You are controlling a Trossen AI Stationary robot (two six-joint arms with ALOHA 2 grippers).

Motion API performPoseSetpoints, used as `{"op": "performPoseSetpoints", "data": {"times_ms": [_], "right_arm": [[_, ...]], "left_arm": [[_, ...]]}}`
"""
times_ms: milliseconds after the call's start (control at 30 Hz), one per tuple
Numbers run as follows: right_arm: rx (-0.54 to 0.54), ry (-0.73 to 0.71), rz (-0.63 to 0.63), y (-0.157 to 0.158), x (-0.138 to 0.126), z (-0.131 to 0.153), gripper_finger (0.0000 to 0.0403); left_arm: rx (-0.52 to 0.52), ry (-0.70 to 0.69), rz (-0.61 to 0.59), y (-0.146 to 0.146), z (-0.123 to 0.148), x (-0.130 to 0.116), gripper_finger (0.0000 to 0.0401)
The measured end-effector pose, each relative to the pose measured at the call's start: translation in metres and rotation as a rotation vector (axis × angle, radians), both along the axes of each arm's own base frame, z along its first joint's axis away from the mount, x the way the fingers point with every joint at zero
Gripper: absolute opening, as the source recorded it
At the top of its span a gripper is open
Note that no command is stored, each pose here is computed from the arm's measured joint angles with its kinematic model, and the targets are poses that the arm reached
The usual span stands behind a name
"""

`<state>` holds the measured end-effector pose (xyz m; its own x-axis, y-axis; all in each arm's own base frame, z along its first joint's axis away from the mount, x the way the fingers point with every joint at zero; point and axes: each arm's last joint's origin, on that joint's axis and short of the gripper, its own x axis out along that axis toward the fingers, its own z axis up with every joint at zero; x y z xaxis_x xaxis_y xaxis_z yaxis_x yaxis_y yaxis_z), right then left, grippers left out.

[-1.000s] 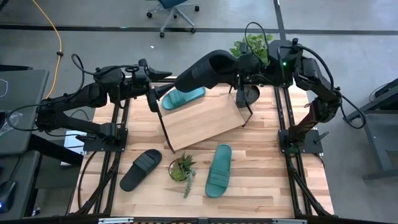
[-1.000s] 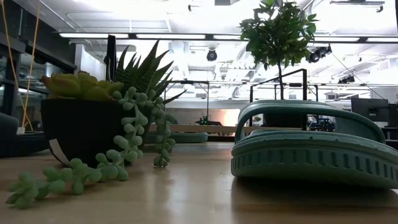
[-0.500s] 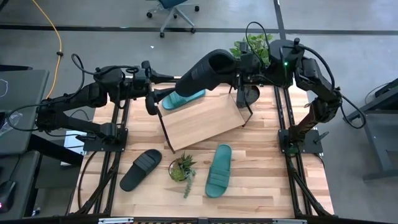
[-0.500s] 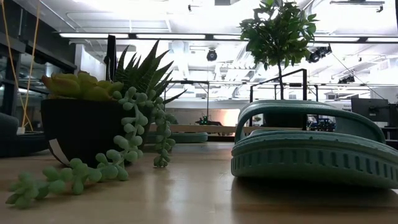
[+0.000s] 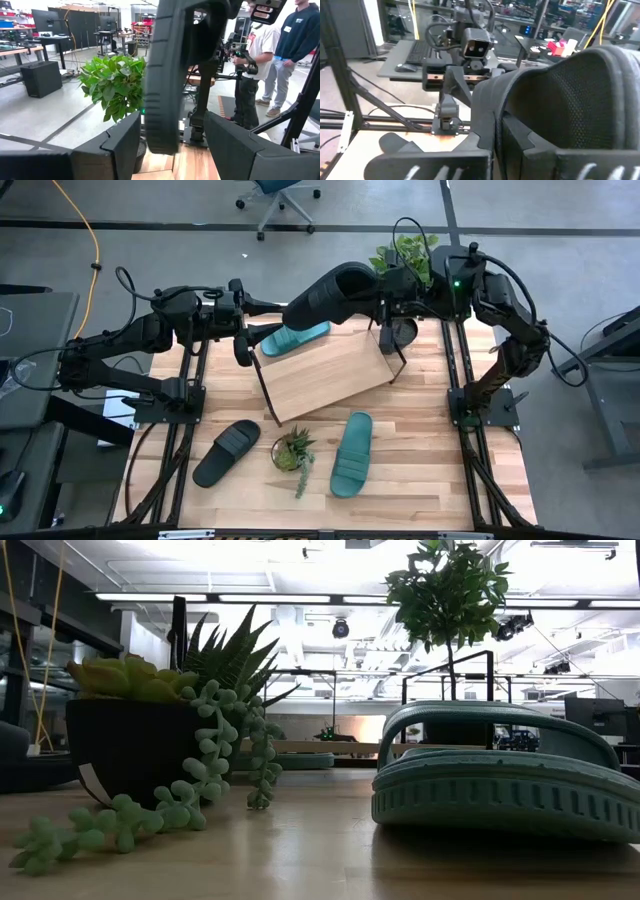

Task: Pick and place slides into the shelf
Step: Put the right black slipper on the shelf

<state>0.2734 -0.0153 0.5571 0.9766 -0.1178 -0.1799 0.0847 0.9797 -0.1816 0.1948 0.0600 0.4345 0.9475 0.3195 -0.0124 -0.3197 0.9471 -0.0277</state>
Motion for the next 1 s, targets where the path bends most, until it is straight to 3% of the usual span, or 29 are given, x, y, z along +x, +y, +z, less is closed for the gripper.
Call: {"op": "performPoseSetpoints", "data": {"times_ms": [467, 1000], "right_arm": [[-0.017, -0.04, 0.074, 0.003, 0.001, 0.004, 0.0], [-0.015, -0.012, 0.124, 0.003, 0.023, -0.007, 0.0]], "left_arm": [[-0.007, 0.004, -0.015, 0.0, -0.001, 0.001, 0.0207], [-0.038, 0.018, -0.076, 0.001, -0.005, 0.009, 0.0207]]}}
